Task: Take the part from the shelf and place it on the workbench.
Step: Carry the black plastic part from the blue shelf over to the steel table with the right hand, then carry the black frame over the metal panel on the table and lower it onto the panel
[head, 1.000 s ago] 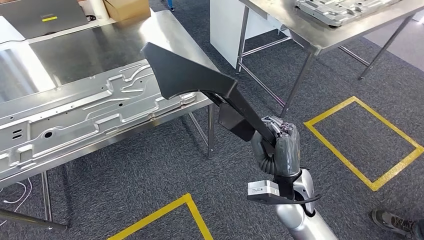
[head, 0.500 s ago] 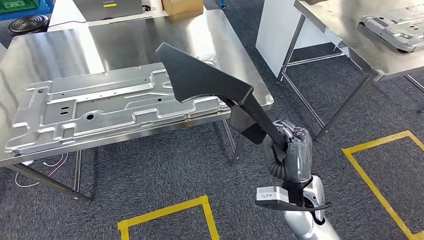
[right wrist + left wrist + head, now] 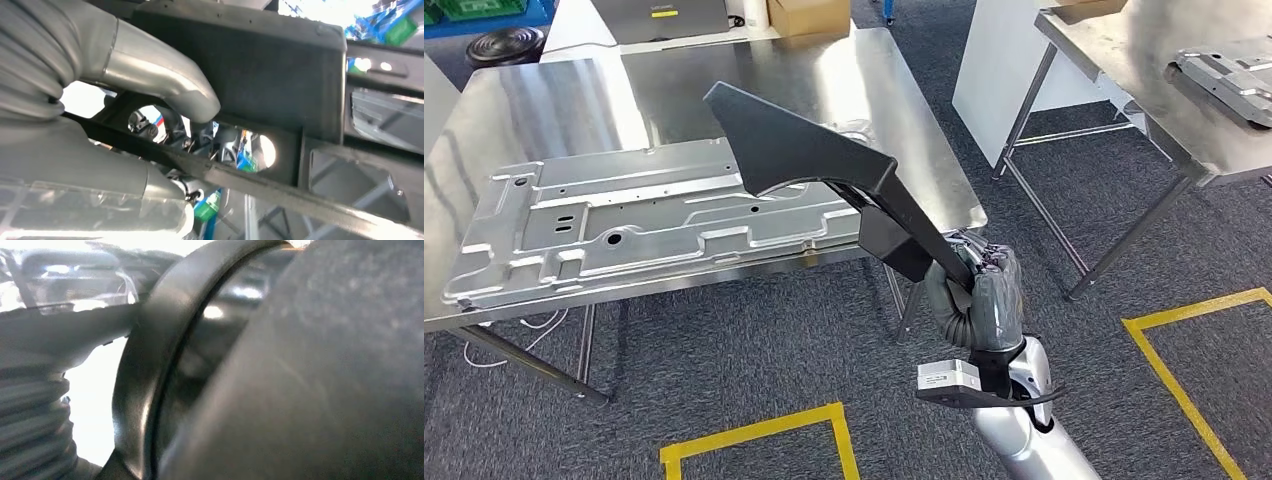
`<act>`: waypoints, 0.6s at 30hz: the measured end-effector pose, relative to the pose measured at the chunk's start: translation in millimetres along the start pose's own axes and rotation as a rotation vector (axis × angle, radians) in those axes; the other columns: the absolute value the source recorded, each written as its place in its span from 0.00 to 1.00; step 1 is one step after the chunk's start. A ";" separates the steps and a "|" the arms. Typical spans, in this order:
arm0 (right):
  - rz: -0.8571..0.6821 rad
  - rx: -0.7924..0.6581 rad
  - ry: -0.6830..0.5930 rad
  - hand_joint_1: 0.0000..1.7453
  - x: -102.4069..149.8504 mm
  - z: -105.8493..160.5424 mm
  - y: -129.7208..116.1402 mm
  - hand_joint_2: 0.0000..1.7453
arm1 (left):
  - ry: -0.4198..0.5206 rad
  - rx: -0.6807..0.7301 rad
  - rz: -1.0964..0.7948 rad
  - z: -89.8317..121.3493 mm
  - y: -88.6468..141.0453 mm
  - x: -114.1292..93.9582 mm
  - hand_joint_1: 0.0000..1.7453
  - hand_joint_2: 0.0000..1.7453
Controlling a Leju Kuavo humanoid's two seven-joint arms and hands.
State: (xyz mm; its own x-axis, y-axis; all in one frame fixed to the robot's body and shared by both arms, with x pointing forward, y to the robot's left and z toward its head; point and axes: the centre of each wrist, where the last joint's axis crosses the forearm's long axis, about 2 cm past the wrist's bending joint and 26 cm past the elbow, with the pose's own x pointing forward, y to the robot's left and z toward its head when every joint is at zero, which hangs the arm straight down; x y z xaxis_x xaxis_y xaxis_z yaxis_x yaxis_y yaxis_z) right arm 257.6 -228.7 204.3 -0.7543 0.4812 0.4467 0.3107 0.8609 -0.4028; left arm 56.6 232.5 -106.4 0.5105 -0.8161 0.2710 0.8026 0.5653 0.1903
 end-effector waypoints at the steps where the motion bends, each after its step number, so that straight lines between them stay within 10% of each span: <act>1: 0.000 0.000 0.000 1.00 0.1 0.0 0.0 1.00 | 0.000 -0.001 -0.001 0.0 -0.1 -0.1 0.00 1.00; 18: 0.000 0.007 0.003 1.00 0.1 2.0 -0.5 1.00 | -0.007 -0.001 -0.006 -0.2 -0.4 2.1 0.00 1.00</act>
State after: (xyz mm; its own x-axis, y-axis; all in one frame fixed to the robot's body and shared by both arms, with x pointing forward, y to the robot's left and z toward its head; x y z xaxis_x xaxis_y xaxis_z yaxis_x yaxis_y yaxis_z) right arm 256.2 -229.4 202.9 -0.7528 0.4816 0.4487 0.3066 0.8598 -0.4084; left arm 57.4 230.6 -106.1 0.5035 -0.8185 0.2768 0.8060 0.5604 0.1908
